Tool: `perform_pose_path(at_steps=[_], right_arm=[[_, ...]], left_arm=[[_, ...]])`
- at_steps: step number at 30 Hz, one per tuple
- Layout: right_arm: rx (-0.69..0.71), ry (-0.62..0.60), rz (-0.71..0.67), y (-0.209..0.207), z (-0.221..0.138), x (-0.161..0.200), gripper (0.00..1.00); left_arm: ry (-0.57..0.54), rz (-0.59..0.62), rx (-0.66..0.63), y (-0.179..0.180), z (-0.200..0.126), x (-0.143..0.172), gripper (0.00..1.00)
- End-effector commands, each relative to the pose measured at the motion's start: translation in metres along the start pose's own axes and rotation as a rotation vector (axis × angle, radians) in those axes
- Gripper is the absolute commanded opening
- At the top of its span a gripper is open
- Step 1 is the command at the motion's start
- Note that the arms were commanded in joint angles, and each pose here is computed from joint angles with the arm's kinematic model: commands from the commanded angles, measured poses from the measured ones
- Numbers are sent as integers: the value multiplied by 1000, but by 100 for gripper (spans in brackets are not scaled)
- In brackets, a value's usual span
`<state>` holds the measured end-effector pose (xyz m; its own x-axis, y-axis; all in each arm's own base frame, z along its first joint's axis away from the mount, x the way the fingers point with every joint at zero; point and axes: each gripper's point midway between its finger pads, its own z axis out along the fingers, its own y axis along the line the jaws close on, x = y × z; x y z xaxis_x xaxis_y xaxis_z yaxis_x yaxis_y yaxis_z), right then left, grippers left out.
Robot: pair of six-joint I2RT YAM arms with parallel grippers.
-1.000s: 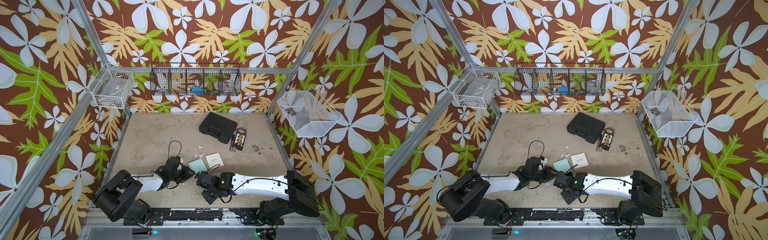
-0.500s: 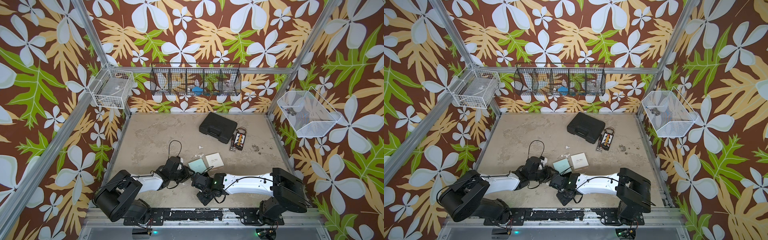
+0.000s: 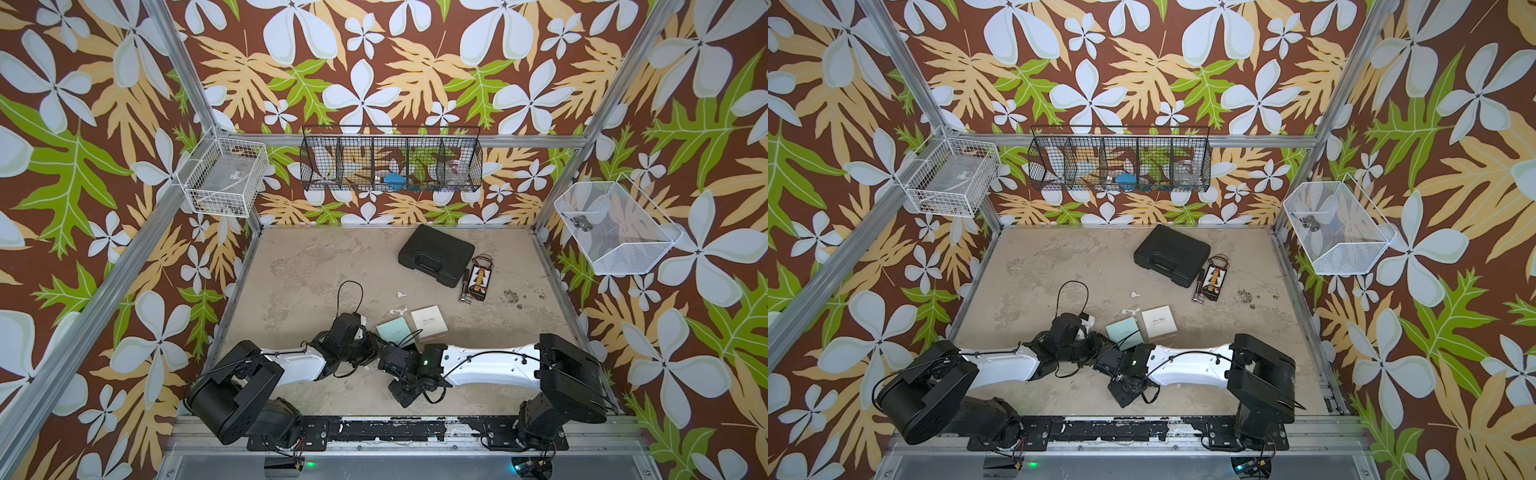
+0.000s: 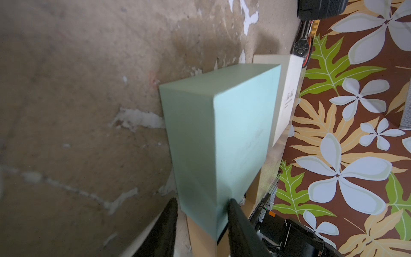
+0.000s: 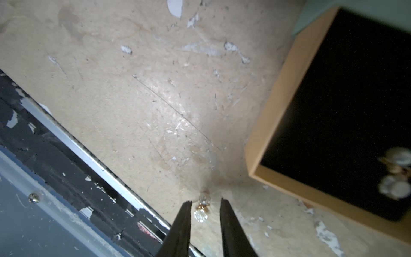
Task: Take out the earrings from the drawer-style jewelry box
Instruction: Place the earring at the center of the board, then pick up the earring from the drawer.
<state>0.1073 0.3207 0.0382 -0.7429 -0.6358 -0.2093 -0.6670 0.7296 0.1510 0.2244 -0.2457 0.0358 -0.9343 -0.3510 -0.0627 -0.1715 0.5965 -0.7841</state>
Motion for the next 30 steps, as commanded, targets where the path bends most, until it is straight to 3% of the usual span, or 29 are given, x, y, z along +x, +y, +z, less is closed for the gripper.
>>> perform_pose_path(at_steps=[1,7,11,30], right_arm=[[56,-45,-4,-9,-17,-7,27],[115,-134,61,-43,-51,-27,27],[139,-145,84,-66,-55,-35,27],[191,-29,6,-88,-14,-48,28]], left_arm=[[-2,13,-8,0,0,0,39],[-2,13,-13,2,0,0,39],[-5,13,-10,2,-1,0,39],[-10,11,-9,1,-1,-1,39]])
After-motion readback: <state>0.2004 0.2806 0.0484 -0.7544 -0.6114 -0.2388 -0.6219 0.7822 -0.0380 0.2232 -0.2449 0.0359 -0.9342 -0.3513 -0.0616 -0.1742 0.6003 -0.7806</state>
